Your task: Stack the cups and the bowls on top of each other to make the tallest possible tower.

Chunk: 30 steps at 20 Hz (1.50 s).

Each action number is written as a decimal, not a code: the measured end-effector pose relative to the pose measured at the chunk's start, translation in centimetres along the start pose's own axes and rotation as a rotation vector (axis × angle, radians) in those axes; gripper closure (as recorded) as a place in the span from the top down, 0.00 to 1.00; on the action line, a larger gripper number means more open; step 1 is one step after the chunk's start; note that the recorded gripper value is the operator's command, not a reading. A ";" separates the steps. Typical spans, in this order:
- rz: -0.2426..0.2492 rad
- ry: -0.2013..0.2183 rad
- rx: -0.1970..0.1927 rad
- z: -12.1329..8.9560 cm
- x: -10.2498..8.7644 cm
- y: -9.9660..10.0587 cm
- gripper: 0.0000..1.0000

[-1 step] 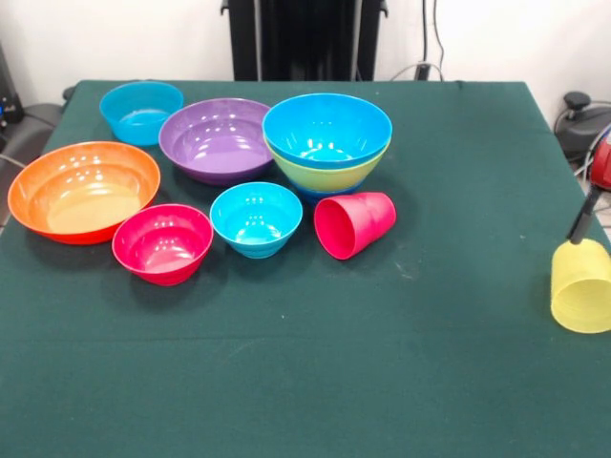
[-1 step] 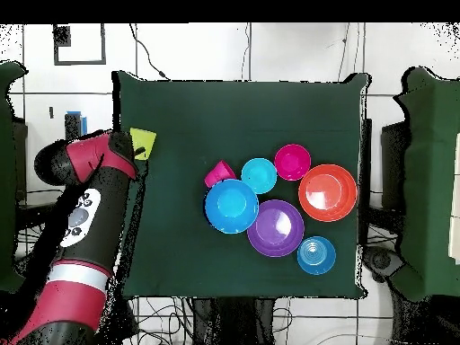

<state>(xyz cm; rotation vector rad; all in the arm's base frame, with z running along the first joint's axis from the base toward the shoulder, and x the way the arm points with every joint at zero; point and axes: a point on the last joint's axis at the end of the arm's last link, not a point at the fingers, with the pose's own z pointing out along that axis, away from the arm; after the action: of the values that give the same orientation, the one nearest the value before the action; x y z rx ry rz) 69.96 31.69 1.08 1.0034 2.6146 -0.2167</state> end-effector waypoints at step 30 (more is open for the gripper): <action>0.045 -0.040 -0.013 -6.7 -4.9 0.1 1.00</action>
<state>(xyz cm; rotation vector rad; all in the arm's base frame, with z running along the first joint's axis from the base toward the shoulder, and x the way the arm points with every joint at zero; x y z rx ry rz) 71.77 30.47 9.11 1.0413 2.5513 -0.2067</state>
